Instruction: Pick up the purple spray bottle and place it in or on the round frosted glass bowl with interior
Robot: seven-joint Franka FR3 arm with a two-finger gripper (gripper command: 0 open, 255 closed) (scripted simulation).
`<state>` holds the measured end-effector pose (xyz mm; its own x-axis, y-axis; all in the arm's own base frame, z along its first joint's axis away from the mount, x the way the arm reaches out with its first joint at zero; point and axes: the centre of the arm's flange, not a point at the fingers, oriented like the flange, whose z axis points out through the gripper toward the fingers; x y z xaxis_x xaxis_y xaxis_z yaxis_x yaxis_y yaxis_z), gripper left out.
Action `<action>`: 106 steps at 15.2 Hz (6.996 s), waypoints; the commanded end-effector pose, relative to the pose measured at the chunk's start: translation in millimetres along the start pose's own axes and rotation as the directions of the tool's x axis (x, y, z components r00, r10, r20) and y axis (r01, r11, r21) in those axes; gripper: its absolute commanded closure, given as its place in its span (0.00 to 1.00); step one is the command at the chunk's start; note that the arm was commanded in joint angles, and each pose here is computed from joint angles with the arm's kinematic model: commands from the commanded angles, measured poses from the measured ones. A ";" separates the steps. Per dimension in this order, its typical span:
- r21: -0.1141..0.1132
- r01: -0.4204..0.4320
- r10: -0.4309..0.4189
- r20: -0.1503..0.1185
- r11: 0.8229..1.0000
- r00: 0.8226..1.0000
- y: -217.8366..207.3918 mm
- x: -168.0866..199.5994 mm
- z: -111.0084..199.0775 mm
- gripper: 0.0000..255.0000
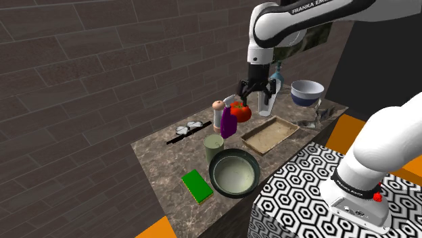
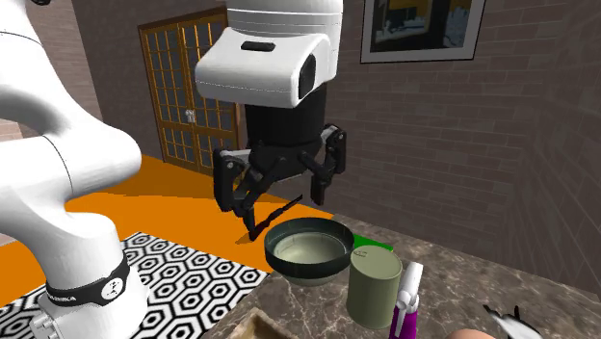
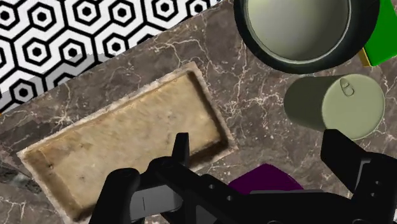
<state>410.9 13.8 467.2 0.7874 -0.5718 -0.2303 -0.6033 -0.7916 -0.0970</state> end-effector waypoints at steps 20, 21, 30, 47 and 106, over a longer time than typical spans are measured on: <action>0.165 -0.653 0.651 0.076 0.739 0.756 15.3 181.7 116.9 0.00; 0.165 -0.653 0.651 0.076 0.739 0.756 14.3 182.0 122.1 0.00; 0.165 -0.653 0.651 0.076 0.739 0.756 12.9 182.4 130.3 0.00; 0.172 -0.257 0.268 -0.045 0.951 0.962 2.8 252.9 113.1 0.00; 0.117 0.240 -0.219 -0.169 0.964 0.961 -63.0 287.8 -11.8 1.00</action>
<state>676.4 -103.1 413.2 0.9102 -0.4125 -0.0366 -0.4071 -0.8750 -0.2619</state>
